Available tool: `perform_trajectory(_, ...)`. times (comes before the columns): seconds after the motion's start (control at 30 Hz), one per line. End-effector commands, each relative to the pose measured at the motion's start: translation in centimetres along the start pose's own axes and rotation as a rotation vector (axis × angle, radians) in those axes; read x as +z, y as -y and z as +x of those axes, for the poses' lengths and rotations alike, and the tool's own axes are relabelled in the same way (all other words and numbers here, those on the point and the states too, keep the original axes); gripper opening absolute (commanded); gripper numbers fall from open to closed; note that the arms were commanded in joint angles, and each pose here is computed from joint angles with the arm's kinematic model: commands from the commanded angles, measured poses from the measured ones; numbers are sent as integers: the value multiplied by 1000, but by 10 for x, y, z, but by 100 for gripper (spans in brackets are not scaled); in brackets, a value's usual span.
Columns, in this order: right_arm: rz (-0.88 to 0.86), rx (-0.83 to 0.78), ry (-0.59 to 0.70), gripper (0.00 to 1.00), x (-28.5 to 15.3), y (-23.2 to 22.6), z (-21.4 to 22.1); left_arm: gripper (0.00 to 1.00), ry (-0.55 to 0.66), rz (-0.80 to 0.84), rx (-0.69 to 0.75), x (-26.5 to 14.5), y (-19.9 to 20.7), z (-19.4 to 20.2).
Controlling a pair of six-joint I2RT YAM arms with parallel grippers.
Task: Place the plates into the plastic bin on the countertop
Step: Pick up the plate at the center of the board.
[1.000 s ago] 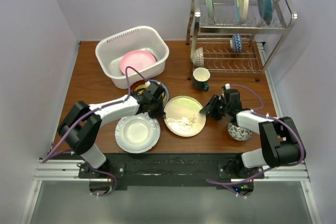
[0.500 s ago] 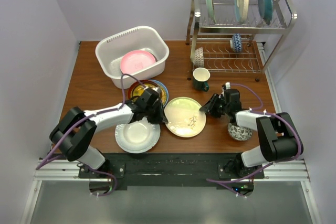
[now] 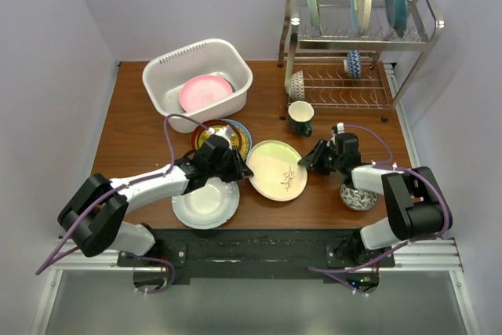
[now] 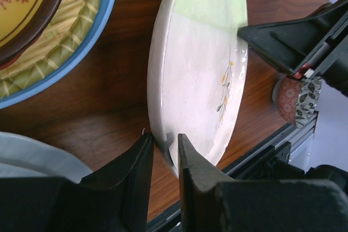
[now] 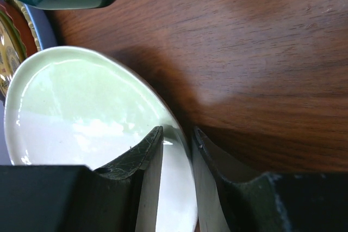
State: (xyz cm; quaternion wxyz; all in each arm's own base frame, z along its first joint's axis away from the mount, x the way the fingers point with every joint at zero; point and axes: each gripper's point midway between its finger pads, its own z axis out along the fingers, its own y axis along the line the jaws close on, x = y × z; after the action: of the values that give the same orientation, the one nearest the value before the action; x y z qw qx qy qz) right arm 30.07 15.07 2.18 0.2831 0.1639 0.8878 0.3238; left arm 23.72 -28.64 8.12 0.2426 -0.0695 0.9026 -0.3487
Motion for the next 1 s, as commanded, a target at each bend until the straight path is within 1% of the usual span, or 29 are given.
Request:
perform_trajectory(0.0,32,77,-242,31,-7,16,67,28,117,326,-8,-15,87,-32)
perform_trajectory(0.07,33,79,-243,31,-8,16,68,28,118,336,-14,-15,88,-31)
perform_trajectory(0.13,32,77,-243,31,-8,16,68,31,123,348,-27,-16,89,-32)
perform_trajectory(0.23,29,79,-240,31,-7,15,66,31,126,349,-42,-15,89,-32)
perform_trajectory(0.27,29,78,-238,31,-7,14,66,28,126,348,-45,-15,88,-32)
perform_trajectory(0.3,29,77,-241,31,-8,14,67,20,128,345,-46,-15,88,-33)
perform_trajectory(0.37,32,77,-243,31,-8,15,67,10,121,326,-49,-13,85,-31)
perform_trajectory(0.4,33,78,-241,31,-8,16,67,0,122,315,-47,-12,83,-32)
perform_trajectory(0.53,33,78,-240,34,-8,15,67,0,102,259,-42,-9,75,-29)
perform_trajectory(0.63,26,75,-245,39,-8,13,67,0,105,235,-41,-10,71,-30)
perform_trajectory(0.73,1,63,-252,54,-9,8,65,0,114,214,-34,-12,71,-33)
perform_trajectory(0.77,-10,55,-248,63,-10,5,63,0,123,205,-26,-12,70,-35)
perform_trajectory(0.87,-42,38,-233,77,-14,-3,60,0,144,182,-5,-17,72,-43)
perform_trajectory(0.97,-54,17,-204,82,-20,-9,54,0,155,169,8,-21,75,-50)
